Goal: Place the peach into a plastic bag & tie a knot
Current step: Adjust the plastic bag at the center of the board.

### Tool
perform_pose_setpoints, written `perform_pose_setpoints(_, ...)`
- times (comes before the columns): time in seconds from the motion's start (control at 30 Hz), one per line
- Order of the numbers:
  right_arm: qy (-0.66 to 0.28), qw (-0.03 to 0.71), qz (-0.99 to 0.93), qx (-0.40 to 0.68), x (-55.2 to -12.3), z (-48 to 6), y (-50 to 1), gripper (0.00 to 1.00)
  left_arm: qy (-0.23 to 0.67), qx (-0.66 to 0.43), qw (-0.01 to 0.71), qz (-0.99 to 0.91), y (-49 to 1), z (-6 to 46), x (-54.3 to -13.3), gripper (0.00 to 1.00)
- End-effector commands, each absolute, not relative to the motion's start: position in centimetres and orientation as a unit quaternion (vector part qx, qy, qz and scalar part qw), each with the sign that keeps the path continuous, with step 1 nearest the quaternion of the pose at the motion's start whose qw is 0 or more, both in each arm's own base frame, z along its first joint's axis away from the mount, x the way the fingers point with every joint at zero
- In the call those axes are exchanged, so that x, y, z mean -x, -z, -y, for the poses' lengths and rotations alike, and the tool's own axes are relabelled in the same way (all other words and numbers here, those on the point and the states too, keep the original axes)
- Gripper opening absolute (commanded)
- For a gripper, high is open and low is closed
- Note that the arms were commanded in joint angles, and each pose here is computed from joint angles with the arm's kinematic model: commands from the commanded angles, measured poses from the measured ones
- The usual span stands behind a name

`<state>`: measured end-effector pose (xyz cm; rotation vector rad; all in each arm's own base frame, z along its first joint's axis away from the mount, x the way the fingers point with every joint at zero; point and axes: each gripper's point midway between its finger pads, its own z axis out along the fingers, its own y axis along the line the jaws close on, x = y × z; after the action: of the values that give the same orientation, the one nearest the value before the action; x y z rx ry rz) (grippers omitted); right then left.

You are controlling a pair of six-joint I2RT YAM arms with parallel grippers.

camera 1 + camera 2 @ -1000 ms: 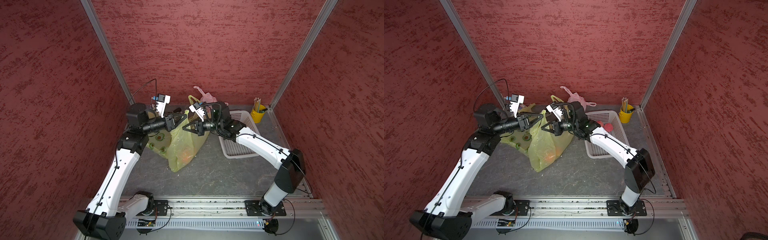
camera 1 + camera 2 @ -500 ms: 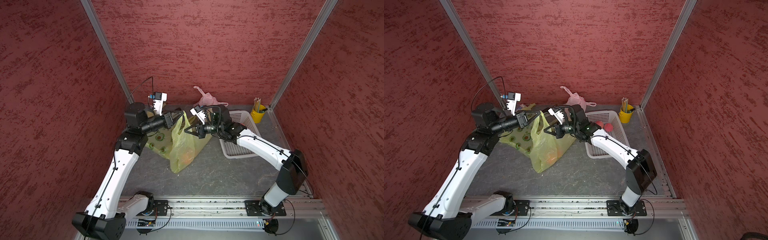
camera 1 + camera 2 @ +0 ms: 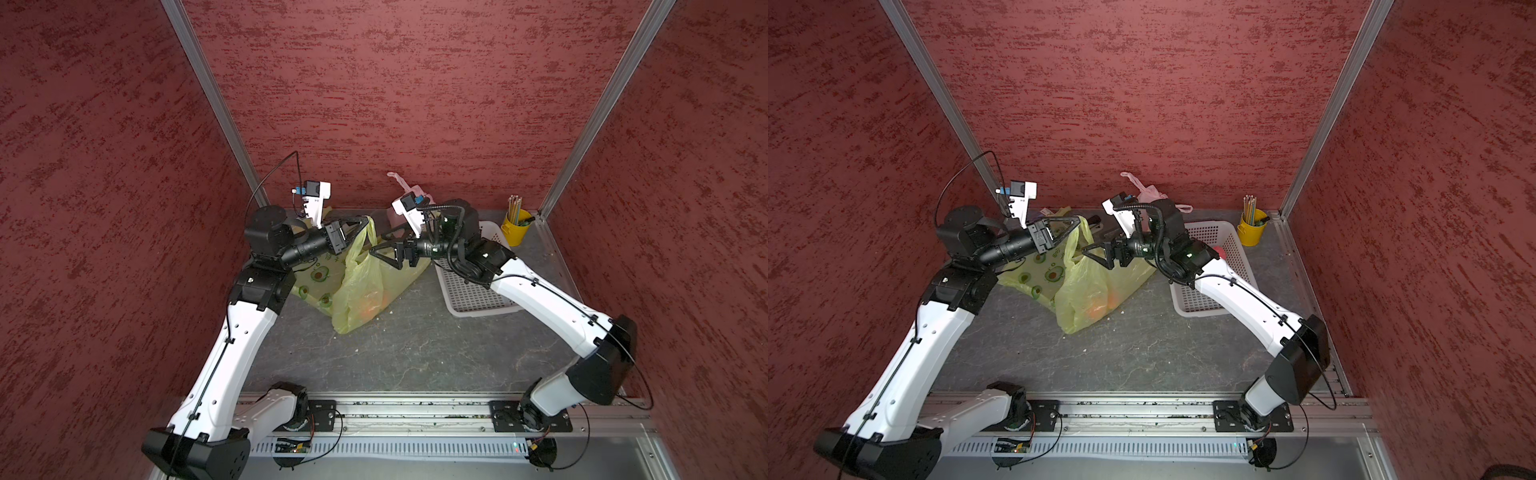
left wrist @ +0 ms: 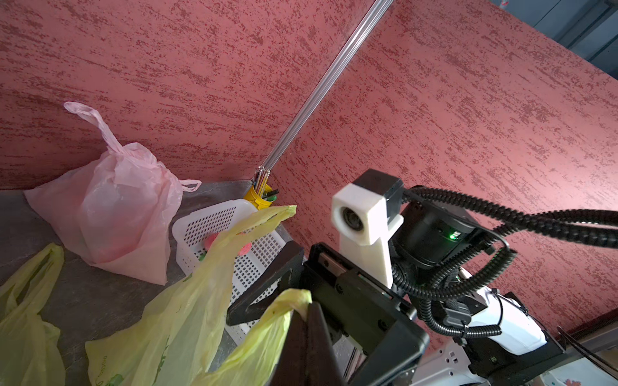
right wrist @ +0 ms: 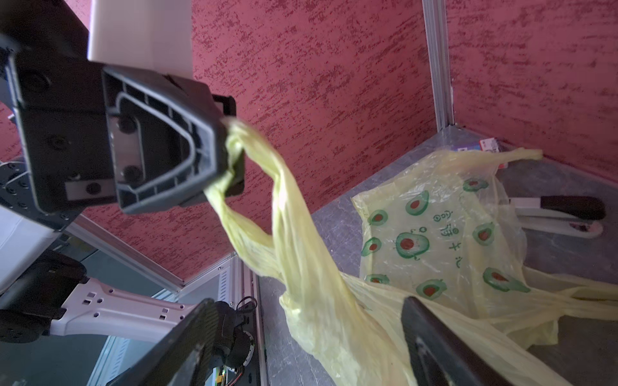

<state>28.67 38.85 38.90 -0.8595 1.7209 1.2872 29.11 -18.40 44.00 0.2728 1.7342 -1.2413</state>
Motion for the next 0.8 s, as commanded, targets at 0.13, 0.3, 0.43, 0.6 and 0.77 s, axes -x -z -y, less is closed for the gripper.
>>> perform_pose_setpoints(0.13, -0.457, 0.460, -0.691, 0.319, -29.3, -39.6, -41.7, 0.90, 0.510, -0.109, 0.482, -0.704, -44.5, 18.9, -29.1, 0.00)
perform_pose_setpoints(0.3, -0.449, 0.460, -0.693, 0.326, -29.0, -41.0, -41.8, 0.89, 0.508, -0.104, 0.480, -0.708, -44.2, 18.9, -29.2, 0.00)
perform_pose_setpoints(0.43, -0.425, 0.459, -0.709, 0.324, -29.6, -41.7, -41.0, 0.77, 0.511, -0.103, 0.480, -0.705, -44.3, 19.0, -29.1, 0.00)
perform_pose_setpoints(0.6, -0.414, 0.458, -0.716, 0.326, -29.8, -41.8, -40.3, 0.69, 0.517, -0.107, 0.476, -0.703, -44.5, 19.1, -29.1, 0.00)
perform_pose_setpoints(0.77, -0.402, 0.460, -0.719, 0.332, -29.5, -41.1, -39.9, 0.72, 0.516, -0.108, 0.475, -0.704, -44.5, 19.0, -29.0, 0.00)
